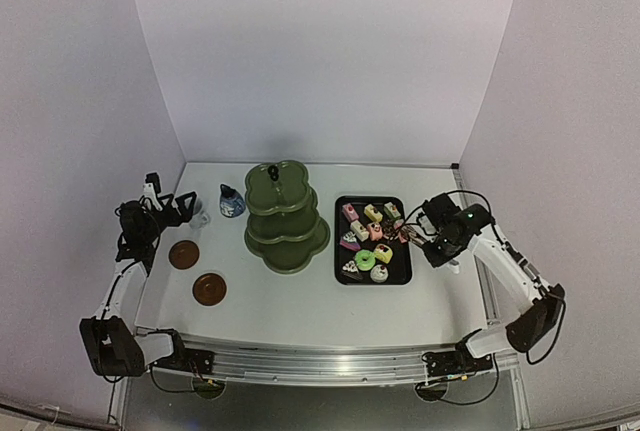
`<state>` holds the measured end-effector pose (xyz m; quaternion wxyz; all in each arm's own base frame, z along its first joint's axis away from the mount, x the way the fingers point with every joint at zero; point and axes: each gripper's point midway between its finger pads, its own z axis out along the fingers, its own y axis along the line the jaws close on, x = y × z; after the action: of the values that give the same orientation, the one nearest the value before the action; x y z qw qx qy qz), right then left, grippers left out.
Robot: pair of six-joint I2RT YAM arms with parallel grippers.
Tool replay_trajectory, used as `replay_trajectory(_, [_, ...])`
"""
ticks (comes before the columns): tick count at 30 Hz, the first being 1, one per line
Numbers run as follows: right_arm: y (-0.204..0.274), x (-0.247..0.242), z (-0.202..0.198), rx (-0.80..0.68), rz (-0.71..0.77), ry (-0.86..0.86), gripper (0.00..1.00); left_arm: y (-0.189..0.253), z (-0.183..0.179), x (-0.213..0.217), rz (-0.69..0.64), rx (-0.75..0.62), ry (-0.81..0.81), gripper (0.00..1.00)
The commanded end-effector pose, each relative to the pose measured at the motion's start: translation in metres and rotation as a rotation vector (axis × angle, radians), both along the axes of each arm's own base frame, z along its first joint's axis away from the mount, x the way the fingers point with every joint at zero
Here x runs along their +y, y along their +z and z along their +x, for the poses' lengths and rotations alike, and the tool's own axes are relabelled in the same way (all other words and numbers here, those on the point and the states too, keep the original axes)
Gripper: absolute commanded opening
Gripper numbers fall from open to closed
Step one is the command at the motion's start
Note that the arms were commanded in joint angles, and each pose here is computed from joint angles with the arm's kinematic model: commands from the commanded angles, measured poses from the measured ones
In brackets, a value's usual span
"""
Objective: Serve the afternoon tea
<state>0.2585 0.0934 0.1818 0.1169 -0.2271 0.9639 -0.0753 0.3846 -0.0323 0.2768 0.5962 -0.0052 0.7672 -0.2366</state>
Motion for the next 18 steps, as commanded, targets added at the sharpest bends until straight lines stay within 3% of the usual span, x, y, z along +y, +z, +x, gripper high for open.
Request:
replay_trajectory(1, [0.045, -0.001, 0.015, -0.162, 0.043, -0.042, 0.00, 0.028, -0.003, -0.005, 0.004, -0.092, -0.027, 1.00])
replay_trajectory(6, [0.070, 0.030, 0.047, -0.215, 0.155, -0.030, 0.00, 0.021, -0.008, -0.018, 0.093, -0.119, -0.119, 1.00])
replay_trajectory(13, [0.047, 0.107, 0.095, -0.209, 0.273, 0.085, 0.00, -0.027, -0.059, -0.082, 0.463, -0.155, -0.511, 0.99])
replay_trajectory(18, [0.032, 0.156, 0.115, -0.220, 0.361, 0.157, 0.00, -0.048, -0.095, -0.106, 0.503, -0.156, -0.693, 1.00])
